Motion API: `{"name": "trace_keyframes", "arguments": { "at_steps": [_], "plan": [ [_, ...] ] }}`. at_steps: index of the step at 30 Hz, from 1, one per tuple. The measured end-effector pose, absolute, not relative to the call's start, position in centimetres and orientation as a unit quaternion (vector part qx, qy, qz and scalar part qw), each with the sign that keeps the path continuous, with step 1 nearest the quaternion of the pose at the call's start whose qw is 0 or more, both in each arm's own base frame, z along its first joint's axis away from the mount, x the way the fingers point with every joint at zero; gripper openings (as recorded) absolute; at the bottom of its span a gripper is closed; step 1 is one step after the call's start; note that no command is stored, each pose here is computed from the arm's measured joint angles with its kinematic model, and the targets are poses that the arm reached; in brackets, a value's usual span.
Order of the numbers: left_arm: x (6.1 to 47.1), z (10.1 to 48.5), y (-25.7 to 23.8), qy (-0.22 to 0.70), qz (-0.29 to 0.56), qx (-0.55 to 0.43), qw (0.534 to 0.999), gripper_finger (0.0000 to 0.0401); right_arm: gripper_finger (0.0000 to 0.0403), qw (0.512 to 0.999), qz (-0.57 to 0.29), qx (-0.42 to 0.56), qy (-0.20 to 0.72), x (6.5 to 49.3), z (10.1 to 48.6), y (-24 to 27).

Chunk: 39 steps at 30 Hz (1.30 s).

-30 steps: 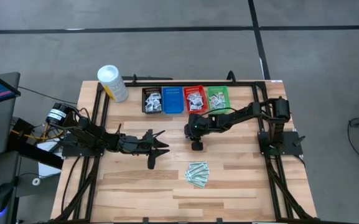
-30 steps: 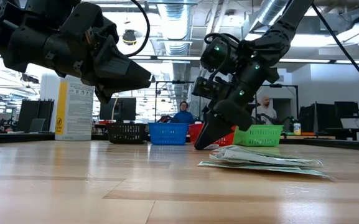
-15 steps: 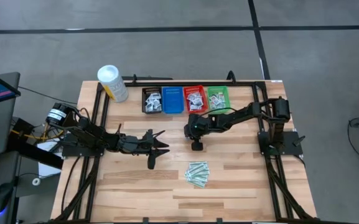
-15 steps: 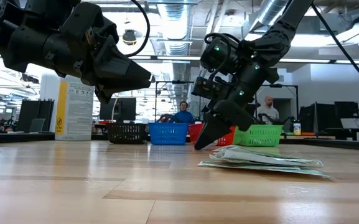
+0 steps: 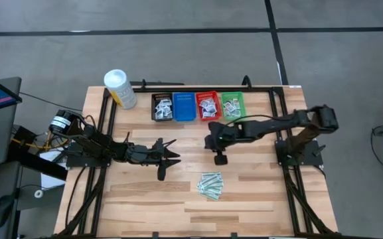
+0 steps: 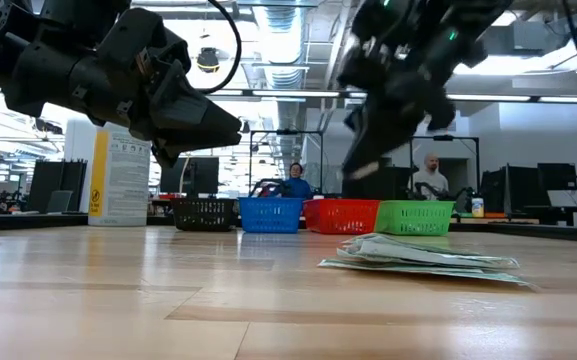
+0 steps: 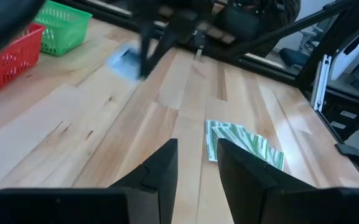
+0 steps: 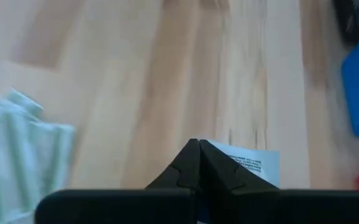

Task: Pick & Place First Aid Supplies
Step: Put the blue pad into the red bin

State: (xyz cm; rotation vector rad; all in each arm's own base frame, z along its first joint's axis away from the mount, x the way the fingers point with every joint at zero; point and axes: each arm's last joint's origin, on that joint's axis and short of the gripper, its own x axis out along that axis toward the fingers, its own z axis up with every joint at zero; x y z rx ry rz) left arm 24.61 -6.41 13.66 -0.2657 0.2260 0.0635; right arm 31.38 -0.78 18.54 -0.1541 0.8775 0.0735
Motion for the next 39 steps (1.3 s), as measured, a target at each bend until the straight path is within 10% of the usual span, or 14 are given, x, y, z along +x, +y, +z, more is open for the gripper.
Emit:
{"name": "trace_keyframes", "arguments": {
  "at_steps": [15, 28, 39],
  "plan": [
    [24.6, 13.7, -6.4, 0.112, 0.032, -0.133, 0.984, 0.0112, 0.0001, 0.911, 0.043, -0.134, 0.388, 30.9, 20.4, 2.4],
    [24.6, 13.7, -6.4, 0.109, 0.035, -0.138, 0.984, 0.0112, 0.0001, 0.928, -0.172, -0.132, 0.303, 31.7, 22.3, -6.6],
    [24.6, 13.7, -6.4, 0.111, 0.035, -0.136, 0.984, 0.0112, 0.0001, 0.903, -0.351, 0.058, 0.24, 30.4, 20.4, -15.9]
  ]
}}
